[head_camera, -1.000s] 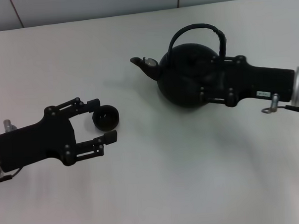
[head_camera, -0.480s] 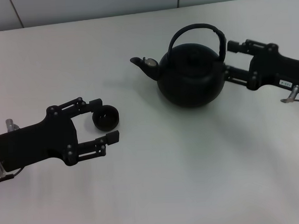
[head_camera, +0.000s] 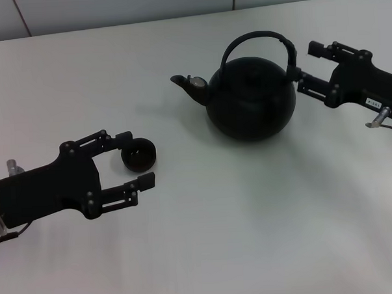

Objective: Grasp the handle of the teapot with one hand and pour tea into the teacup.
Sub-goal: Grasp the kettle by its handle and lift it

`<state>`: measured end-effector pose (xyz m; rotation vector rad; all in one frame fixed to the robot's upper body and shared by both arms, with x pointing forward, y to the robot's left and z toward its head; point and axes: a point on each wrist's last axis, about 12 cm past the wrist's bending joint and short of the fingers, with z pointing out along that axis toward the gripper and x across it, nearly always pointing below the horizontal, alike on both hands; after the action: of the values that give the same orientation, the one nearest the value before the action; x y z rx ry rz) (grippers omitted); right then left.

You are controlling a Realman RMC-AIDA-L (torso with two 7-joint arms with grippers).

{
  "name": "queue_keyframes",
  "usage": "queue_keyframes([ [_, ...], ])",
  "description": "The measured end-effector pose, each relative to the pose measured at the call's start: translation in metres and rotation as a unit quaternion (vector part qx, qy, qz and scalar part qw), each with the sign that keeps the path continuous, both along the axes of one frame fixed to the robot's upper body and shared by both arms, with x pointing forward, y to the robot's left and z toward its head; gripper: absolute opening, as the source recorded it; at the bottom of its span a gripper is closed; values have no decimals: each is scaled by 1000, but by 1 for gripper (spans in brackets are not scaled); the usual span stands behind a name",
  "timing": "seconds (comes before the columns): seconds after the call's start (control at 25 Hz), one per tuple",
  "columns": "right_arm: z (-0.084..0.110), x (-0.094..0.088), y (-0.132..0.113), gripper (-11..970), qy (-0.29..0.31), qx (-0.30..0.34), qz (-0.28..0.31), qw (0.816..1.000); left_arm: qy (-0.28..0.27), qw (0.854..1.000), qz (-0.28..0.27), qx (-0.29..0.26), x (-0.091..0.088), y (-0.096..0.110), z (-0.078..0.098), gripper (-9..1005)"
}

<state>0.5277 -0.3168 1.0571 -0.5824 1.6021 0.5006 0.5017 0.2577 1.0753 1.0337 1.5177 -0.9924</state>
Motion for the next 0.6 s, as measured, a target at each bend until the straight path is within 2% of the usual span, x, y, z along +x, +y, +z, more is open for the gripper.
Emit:
queue_keyframes([
  [0.6, -13, 18, 9, 622, 34, -13, -36, 999, -2, 1000, -1, -1, 1, -1, 1, 800],
])
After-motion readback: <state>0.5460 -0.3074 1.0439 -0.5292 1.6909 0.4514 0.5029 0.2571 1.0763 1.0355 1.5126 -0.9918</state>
